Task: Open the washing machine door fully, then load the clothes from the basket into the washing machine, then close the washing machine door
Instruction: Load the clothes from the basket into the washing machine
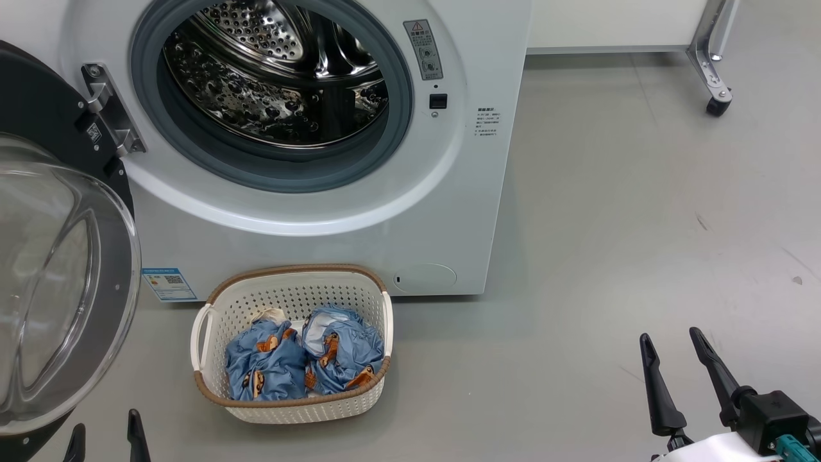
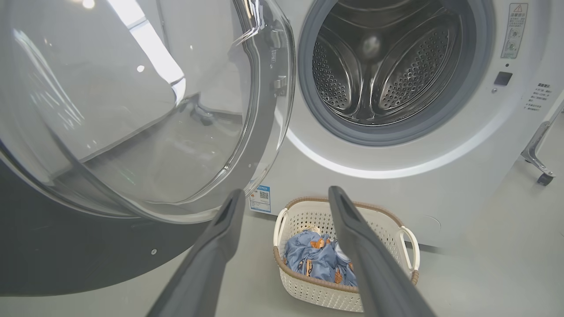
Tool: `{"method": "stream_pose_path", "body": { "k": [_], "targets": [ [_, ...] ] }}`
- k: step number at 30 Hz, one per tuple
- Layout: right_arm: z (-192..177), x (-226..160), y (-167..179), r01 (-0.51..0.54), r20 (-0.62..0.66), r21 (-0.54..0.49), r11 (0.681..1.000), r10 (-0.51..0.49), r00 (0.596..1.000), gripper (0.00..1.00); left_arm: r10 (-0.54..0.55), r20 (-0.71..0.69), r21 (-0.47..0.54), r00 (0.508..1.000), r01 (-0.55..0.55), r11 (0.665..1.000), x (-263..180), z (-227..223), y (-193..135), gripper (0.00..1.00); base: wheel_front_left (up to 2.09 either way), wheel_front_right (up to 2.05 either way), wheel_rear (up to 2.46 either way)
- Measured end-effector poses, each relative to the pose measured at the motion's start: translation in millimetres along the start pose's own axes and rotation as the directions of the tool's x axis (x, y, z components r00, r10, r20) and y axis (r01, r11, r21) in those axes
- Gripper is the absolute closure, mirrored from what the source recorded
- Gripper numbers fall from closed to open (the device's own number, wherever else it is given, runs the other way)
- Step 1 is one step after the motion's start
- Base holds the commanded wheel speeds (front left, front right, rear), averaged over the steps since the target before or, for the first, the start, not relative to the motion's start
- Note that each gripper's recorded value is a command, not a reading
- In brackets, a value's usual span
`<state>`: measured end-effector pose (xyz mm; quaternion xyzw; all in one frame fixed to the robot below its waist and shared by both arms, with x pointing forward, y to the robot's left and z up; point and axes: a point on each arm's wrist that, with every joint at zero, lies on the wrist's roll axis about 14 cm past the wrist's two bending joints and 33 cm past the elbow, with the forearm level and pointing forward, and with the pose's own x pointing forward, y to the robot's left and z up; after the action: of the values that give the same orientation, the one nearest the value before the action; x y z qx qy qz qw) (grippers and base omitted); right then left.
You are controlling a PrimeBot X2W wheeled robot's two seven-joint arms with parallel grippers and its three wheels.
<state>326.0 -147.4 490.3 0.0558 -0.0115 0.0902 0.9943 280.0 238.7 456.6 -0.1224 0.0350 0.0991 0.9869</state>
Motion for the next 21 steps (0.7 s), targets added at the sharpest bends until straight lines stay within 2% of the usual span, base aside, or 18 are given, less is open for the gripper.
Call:
{"method": "stream_pose_path", "body": {
  "k": [10,21],
  "targets": [
    [-0.8,-1.3,-2.3,0.009,-0.003,0.001,1.000,-0.009,1.000,0.00,-0.002,-0.017,0.003,1.000,0.002,1.000,-0.7,-4.5,-0.5,0.00,0.37,-0.37,0.00],
    [-1.8,-1.4,-4.4,0.016,-0.006,0.002,1.000,-0.016,1.000,0.00,0.012,-0.014,0.007,1.000,-0.012,1.000,0.2,-3.4,3.3,0.00,0.77,-0.77,0.00]
  ]
}}
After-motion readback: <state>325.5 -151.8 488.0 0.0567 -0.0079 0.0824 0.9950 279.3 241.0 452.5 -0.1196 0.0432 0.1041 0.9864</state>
